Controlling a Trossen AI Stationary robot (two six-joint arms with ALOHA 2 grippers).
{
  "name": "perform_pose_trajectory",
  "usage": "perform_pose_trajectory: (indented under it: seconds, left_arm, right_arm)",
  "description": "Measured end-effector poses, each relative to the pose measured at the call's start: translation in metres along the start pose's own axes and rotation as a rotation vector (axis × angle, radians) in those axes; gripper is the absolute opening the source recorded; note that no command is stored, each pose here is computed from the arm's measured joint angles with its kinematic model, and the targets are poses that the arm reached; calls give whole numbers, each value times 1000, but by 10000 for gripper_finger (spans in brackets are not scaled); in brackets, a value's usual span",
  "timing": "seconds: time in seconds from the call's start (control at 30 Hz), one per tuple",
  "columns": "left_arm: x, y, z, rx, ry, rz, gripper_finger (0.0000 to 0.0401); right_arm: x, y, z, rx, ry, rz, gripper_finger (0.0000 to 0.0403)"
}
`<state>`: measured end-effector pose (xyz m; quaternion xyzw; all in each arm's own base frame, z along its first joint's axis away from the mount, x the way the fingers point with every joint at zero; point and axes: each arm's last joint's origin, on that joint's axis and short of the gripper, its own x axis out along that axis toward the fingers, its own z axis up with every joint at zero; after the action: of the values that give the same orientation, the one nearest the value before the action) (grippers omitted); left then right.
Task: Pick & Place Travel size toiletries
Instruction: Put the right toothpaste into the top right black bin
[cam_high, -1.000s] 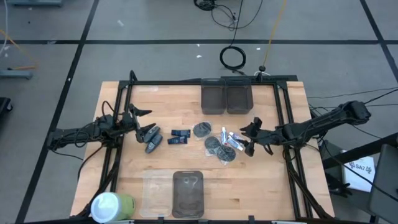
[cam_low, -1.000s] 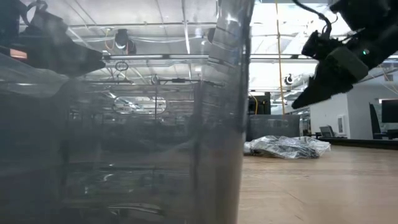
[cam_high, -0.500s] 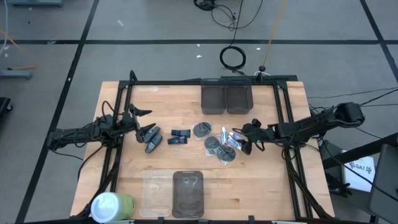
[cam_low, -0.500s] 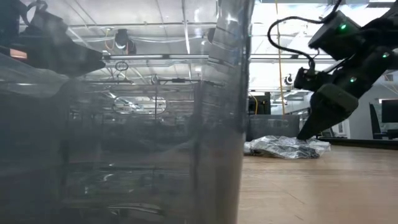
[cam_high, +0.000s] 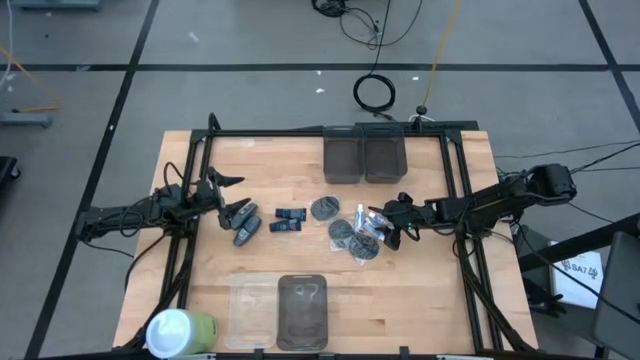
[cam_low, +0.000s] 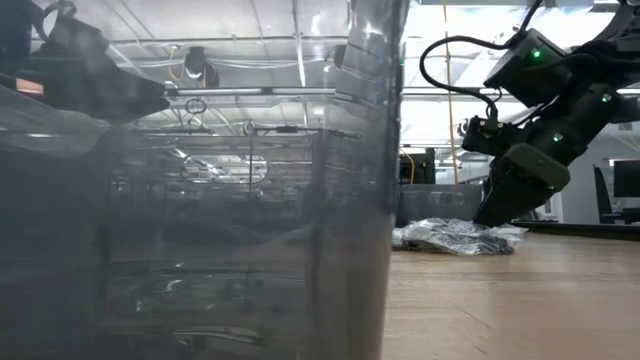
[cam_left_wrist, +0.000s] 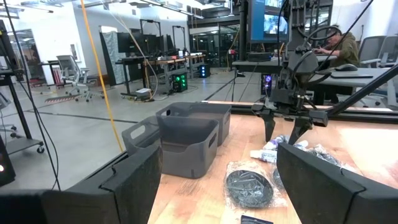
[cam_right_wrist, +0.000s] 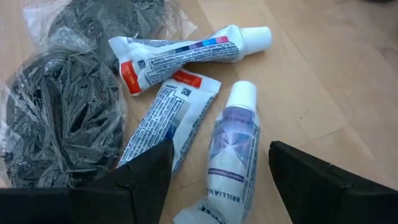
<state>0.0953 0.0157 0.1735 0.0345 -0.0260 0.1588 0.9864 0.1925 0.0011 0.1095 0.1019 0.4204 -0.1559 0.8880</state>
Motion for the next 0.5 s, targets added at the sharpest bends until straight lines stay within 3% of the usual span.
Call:
perform_pose_trajectory:
  seconds: [0.23, 0.5]
  left_arm:
    - [0, 0, 0, 0, 0, 0, 310]
    - [0, 0, 0, 0, 0, 0, 310]
  right_arm:
    - [0, 0, -1, 3, 5, -4, 248]
    - [0, -1, -1, 5, 2, -21, 190]
